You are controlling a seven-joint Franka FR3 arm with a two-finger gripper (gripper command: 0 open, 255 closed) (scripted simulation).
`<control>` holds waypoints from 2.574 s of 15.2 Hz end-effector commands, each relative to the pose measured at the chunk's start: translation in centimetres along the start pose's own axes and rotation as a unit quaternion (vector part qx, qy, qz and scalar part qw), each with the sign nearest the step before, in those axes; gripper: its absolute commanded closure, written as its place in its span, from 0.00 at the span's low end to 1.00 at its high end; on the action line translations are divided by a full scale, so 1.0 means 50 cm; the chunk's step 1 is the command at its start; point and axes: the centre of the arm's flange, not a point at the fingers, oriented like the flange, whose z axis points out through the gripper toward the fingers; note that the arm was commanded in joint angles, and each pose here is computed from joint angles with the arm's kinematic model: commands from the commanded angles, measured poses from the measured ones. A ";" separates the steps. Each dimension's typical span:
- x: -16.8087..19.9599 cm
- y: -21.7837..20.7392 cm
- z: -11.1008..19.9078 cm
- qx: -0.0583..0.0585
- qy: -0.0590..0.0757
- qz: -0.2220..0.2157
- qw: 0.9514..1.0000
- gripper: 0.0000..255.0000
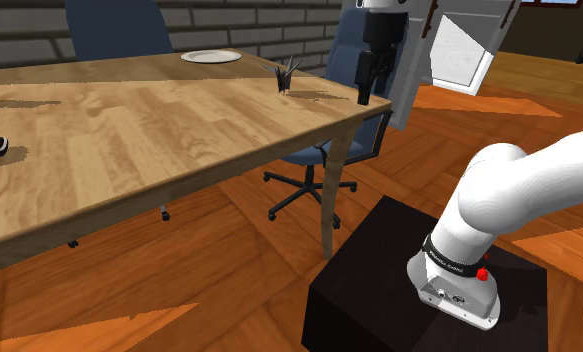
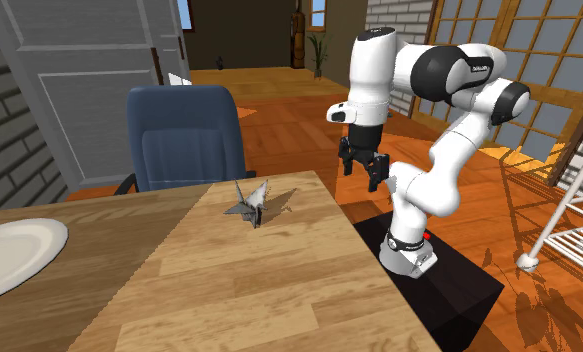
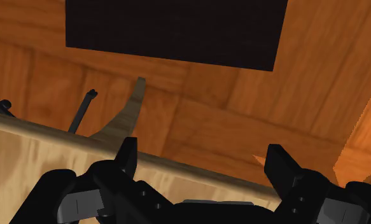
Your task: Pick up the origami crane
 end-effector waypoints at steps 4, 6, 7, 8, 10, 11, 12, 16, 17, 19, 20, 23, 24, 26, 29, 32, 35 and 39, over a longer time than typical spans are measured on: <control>0.080 -0.004 -0.014 -0.005 -0.003 0.027 1.000 0.00; 0.133 -0.005 -0.023 -0.009 -0.004 0.045 0.999 0.00; 0.160 -0.004 -0.027 -0.010 -0.005 0.055 0.998 0.00; 0.186 -0.003 -0.031 -0.012 -0.006 0.064 0.998 0.00; 0.239 0.000 -0.040 -0.016 -0.008 0.082 0.996 0.00; 0.266 0.002 -0.044 -0.017 -0.009 0.091 0.996 0.00; 0.292 0.005 -0.048 -0.019 -0.009 0.100 0.995 0.00; 0.398 0.021 -0.065 -0.026 -0.013 0.136 0.990 0.00; 0.424 0.026 -0.069 -0.028 -0.014 0.145 0.989 0.00; 0.476 0.038 -0.077 -0.031 -0.015 0.163 0.986 0.00; 0.502 0.044 -0.081 -0.033 -0.016 0.172 0.984 0.00; 0.579 0.067 -0.092 -0.038 -0.019 0.199 0.979 0.00; 0.581 0.067 -0.093 -0.038 -0.019 0.199 0.979 0.00; 0.581 0.067 -0.071 -0.038 -0.019 0.199 0.979 0.00; 0.583 0.067 -0.040 -0.038 -0.019 0.199 0.979 0.00; 0.584 0.067 -0.013 -0.038 -0.019 0.199 0.979 0.00; 0.584 0.066 -0.014 -0.038 -0.019 0.199 0.979 1.00; 0.584 0.067 -0.014 -0.038 -0.019 0.199 0.979 1.00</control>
